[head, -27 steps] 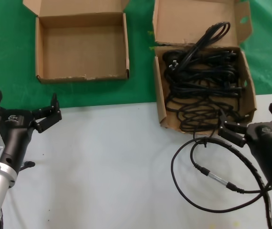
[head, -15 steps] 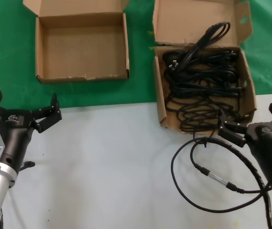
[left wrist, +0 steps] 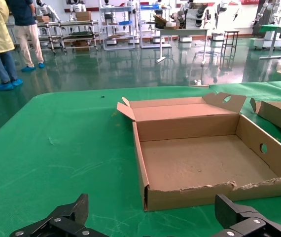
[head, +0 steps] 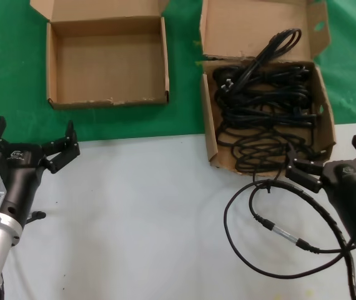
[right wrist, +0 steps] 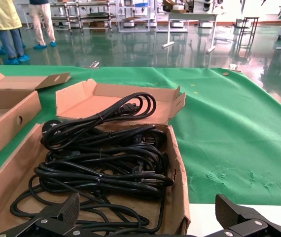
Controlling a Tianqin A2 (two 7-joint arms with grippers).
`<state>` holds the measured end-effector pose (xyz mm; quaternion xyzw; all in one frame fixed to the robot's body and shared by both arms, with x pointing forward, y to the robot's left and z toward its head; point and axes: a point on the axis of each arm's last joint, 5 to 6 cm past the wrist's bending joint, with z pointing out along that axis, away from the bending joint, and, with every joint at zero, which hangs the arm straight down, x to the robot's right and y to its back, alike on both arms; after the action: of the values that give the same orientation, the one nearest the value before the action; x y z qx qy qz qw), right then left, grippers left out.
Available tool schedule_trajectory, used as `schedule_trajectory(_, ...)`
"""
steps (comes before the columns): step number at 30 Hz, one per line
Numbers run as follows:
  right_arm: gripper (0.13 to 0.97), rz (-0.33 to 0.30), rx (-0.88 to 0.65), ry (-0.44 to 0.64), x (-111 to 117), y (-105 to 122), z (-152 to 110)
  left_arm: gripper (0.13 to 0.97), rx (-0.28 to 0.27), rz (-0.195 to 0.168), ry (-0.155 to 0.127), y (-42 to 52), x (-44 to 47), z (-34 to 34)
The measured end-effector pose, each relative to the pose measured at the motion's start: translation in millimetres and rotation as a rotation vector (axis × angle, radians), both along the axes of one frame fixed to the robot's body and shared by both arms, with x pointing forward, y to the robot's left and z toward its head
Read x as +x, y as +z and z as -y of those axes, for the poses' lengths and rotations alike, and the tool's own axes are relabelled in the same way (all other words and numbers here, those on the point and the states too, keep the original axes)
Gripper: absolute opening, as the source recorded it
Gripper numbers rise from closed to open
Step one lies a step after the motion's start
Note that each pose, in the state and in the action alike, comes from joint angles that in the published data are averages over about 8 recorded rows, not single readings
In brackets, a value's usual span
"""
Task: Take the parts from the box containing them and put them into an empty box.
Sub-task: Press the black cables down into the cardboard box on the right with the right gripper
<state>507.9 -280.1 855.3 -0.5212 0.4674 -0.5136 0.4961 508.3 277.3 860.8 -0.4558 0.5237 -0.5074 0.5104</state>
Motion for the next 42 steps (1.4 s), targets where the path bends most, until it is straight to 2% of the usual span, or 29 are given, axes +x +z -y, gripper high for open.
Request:
schedule_trajectory(8,0.966,0.005,-0.024,0.019,-1,6,3,0.842,0.000,0.000,0.000,0.0,0.0,0.0)
schedule_trajectory(11,0.966,0.018,-0.071,0.046,-1,16,6,0.815,0.000,0.000,0.000,0.0,0.0,0.0)
schedule_trajectory(14,0.966,0.038,-0.155,0.085,0,30,9,0.750,0.000,0.000,0.000,0.0,0.0,0.0)
schedule_trajectory(19,0.966,0.079,-0.396,0.180,7,59,14,0.642,0.000,0.000,0.000,0.0,0.0,0.0)
schedule_trajectory(23,0.966,0.116,-0.642,0.252,16,80,19,0.642,0.000,0.000,0.000,0.0,0.0,0.0)
schedule_trajectory(31,0.966,0.231,-1.118,0.380,53,125,32,0.427,0.000,0.000,0.000,0.0,0.0,0.0)
schedule_trajectory(32,0.966,0.241,-1.169,0.397,59,131,34,0.427,0.000,0.000,0.000,0.0,0.0,0.0)
schedule_trajectory(40,0.966,0.241,-1.481,0.500,101,169,36,0.268,0.000,0.000,0.000,0.0,0.0,0.0)
schedule_trajectory(42,0.966,0.236,-1.545,0.513,110,178,34,0.256,0.000,0.000,0.000,0.0,0.0,0.0)
